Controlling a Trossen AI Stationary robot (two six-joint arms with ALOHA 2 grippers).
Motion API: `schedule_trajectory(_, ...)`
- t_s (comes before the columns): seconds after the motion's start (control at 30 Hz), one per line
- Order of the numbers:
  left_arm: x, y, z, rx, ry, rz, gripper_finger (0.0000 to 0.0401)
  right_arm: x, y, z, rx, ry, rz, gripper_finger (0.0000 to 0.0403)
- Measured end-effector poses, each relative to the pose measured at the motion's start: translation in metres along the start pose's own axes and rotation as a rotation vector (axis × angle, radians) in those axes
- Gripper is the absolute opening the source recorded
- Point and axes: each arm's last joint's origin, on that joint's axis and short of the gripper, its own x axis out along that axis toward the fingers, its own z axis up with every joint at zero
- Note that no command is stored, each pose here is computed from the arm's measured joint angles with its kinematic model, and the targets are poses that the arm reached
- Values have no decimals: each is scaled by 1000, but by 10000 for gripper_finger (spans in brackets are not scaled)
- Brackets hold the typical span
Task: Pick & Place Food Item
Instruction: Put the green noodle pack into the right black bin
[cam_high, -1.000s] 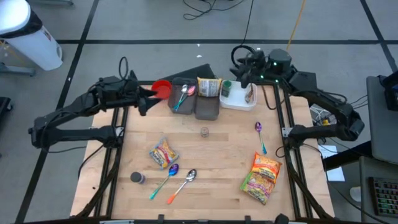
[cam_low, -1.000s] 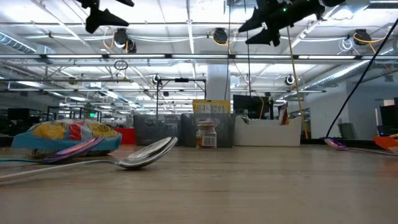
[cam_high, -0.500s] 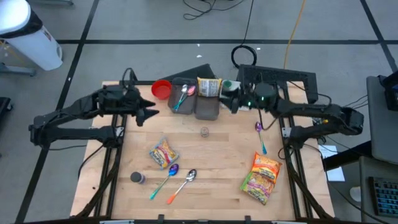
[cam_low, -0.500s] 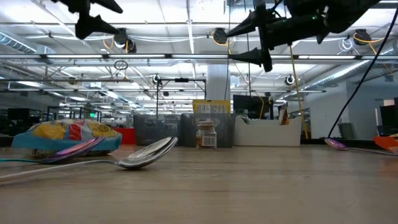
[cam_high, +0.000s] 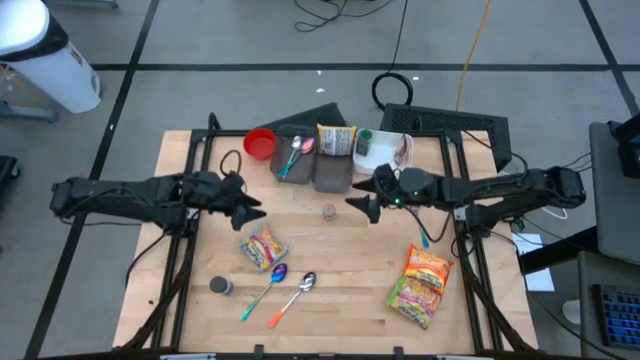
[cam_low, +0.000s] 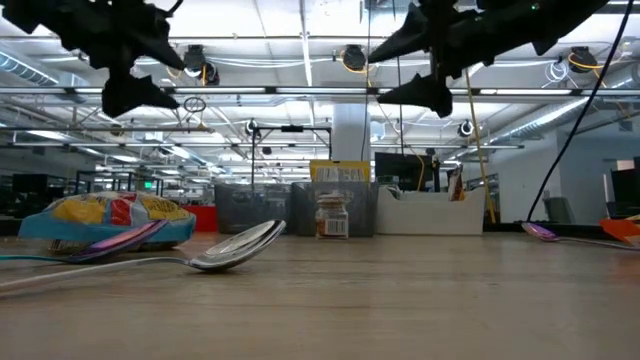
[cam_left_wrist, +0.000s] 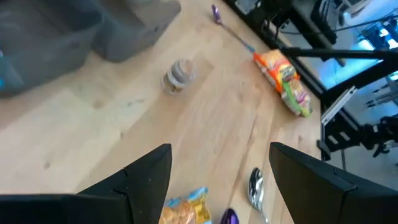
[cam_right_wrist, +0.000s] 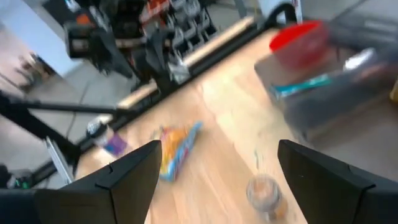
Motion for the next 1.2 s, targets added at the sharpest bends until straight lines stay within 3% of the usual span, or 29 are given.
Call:
schedule_trajectory(0.23,9,-1,-16,-23,29,24,273,-5,-3,-12,-58,175,-78,313)
schedule_trajectory(0.5,16,-4,-17,-24,33,9,273,-28,-11,8,-186,425,-256,313)
schedule_trajectory(0.93,31,-4,-18,2,51,27,273,-80,-42,20,-97,587,-377,313)
schedule_trajectory(1.2,37,-1,-17,19,62,53,273,-82,-59,19,-89,671,-422,313)
